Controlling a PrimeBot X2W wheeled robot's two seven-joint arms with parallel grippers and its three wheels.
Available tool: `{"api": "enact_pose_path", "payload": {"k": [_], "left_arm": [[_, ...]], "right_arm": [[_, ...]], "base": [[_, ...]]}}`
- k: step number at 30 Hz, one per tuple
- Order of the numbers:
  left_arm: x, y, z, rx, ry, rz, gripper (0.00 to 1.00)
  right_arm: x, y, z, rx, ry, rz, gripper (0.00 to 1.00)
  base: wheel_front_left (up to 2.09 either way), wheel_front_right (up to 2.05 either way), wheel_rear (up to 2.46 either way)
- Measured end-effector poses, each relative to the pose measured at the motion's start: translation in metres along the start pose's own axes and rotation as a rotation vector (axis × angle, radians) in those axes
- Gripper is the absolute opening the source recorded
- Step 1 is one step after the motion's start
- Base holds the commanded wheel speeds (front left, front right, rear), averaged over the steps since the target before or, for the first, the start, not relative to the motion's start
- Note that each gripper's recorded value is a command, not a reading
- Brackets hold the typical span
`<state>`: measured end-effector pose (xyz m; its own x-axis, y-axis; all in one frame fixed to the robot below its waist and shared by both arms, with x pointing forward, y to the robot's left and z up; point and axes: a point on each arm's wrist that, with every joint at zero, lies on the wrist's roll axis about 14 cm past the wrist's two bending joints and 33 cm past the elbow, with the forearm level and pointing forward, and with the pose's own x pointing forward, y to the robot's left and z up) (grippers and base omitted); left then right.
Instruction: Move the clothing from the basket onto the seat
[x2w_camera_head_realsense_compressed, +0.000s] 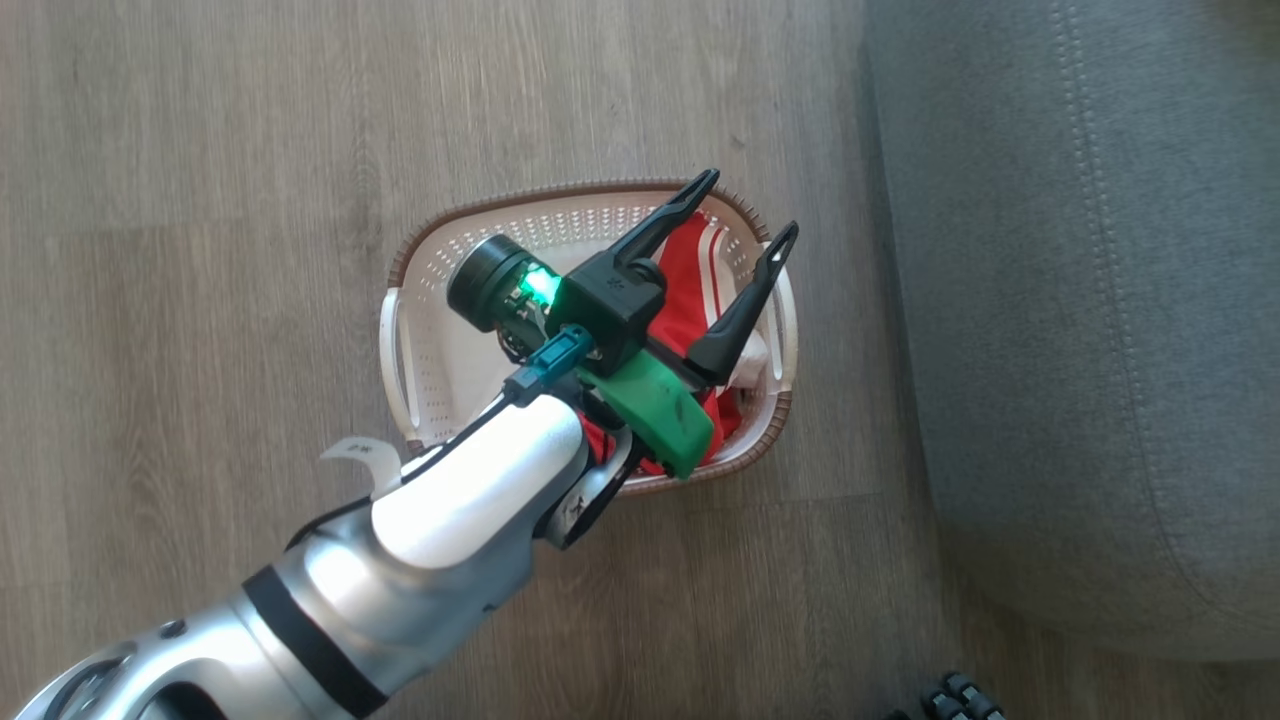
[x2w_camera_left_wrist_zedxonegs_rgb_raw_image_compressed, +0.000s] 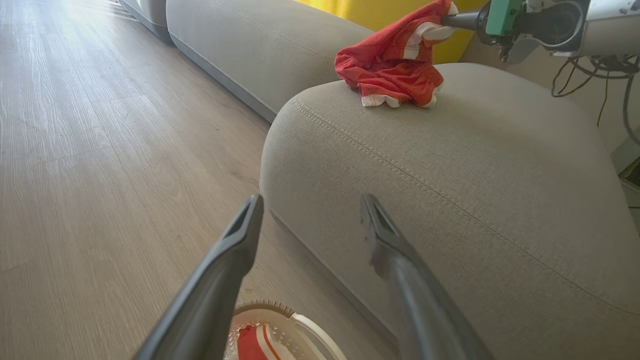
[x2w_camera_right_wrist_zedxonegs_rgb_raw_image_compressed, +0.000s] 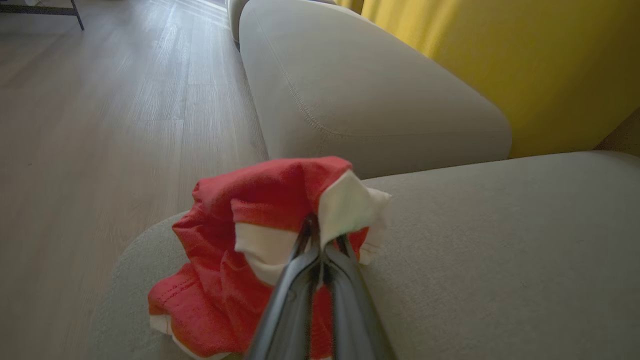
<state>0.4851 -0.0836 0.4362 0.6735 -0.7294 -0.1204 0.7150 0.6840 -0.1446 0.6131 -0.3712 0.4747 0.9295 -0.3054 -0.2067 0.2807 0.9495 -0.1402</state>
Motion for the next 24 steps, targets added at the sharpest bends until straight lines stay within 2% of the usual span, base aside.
{"api": "enact_pose_path", "payload": {"k": [2,6,14,15,17,18,24], "left_arm": [[-0.002,0.003,-0.006,0.001,0.013,0.003,1.0],[-0.003,0.005,-0.01,0.003,0.022,0.004,1.0],[-0.002,0.002,-0.01,0.015,0.03,-0.003,1.0],[-0.003,0.003,-0.009,0.018,0.029,-0.002,1.0],[-0.004,0.003,-0.008,0.019,0.03,0.002,1.0],[-0.005,0.004,-0.008,0.023,0.031,0.004,1.0],[-0.011,0.008,0.004,0.03,0.005,0.036,1.0]], "right_arm": [[-0.004,0.008,-0.029,-0.001,0.061,0.012,0.0],[-0.009,0.018,-0.051,-0.002,0.106,0.027,0.0],[-0.017,0.027,-0.061,-0.032,0.118,0.052,0.0],[-0.02,0.027,-0.063,-0.038,0.121,0.053,0.14],[-0.026,0.025,-0.069,-0.033,0.132,0.05,0.85],[-0.029,0.024,-0.072,-0.028,0.139,0.047,1.0],[-0.045,0.027,-0.072,-0.014,0.134,0.059,1.0]], "base": [[0.0,0.0,0.0],[0.0,0.0,0.0],[0.0,0.0,0.0],[0.0,0.0,0.0],[0.0,0.0,0.0],[0.0,0.0,0.0],[0.0,0.0,0.0]]}}
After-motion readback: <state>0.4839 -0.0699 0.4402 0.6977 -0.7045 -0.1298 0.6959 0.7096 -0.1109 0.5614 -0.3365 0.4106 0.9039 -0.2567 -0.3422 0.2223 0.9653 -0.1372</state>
